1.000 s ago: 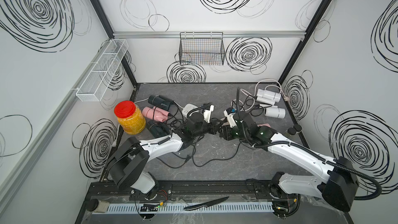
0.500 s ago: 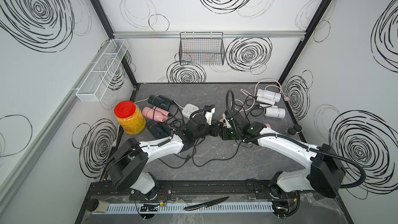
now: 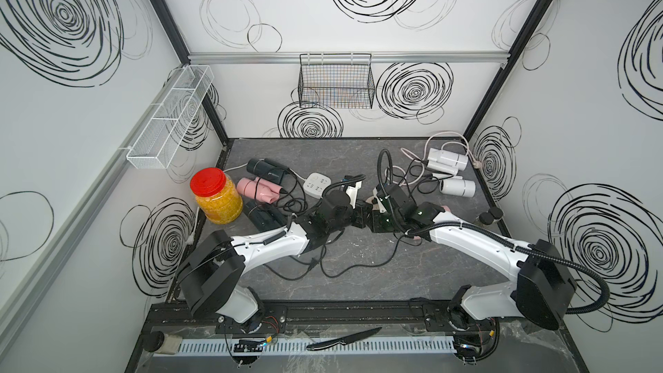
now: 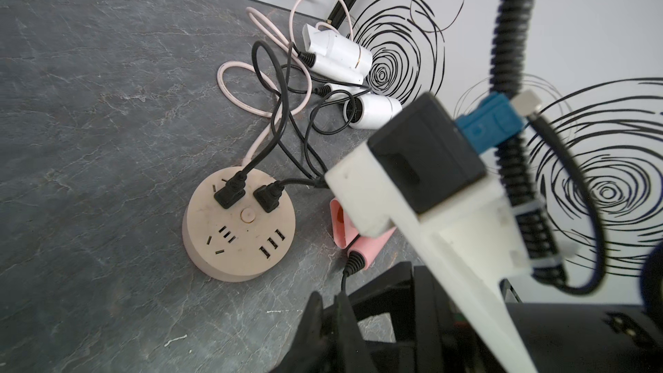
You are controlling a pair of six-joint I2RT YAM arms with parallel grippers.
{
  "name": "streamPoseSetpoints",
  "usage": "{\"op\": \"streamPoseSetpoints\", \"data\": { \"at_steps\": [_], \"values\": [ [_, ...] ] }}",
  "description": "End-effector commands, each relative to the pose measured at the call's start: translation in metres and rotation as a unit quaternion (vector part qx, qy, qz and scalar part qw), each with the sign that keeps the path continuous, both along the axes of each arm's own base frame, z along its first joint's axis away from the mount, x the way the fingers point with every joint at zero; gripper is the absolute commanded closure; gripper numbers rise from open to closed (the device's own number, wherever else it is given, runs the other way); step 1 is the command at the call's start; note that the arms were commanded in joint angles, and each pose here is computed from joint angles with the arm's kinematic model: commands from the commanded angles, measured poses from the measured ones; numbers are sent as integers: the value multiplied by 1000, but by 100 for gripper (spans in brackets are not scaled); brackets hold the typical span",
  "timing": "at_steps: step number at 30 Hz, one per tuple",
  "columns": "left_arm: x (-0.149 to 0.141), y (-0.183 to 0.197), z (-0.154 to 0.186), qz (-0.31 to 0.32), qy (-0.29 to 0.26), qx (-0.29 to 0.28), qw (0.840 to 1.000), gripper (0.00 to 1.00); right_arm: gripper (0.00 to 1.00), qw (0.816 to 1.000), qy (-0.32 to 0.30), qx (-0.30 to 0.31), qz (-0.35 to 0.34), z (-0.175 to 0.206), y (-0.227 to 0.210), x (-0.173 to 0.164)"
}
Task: Charge the blow dryers
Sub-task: Pick up the plug from the center of the board.
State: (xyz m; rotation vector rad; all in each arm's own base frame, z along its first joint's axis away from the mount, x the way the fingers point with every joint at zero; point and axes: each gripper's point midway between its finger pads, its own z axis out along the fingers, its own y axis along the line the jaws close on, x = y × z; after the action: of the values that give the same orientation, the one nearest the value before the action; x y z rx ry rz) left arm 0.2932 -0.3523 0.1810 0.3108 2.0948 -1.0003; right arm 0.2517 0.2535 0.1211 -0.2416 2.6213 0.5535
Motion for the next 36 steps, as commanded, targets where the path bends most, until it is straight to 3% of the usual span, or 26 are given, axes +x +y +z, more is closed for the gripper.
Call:
{"op": "streamPoseSetpoints", "data": {
  "at_steps": [1,7,11,14,20,26,33,36],
  "values": [
    [-3,-15,20,-20,-32,-6,999,89,66,1000,-14,-10,-6,10,-4,7],
    [-5,-20,17,-25,-30,-2,999,89,65,1000,-18,-24,-7,12,-8,8],
    [-6,-24,16,-32,-27,-6,999,87,73,999,-21,-24,-4,12,-7,8],
    [-6,-26,19,-38,-20,-20,999,71,78,999,-21,-26,-2,12,-7,9],
    [1,-14,43,-35,-11,-79,996,60,84,999,-34,-16,4,11,-3,15],
    [-5,2,59,-35,0,-98,995,52,86,992,-121,29,18,22,0,37],
    [-15,45,54,2,15,-116,993,52,87,981,-192,4,4,10,-9,73],
    [-18,66,59,20,15,-136,990,41,87,979,-205,-8,-4,1,-9,87]
  ]
}}
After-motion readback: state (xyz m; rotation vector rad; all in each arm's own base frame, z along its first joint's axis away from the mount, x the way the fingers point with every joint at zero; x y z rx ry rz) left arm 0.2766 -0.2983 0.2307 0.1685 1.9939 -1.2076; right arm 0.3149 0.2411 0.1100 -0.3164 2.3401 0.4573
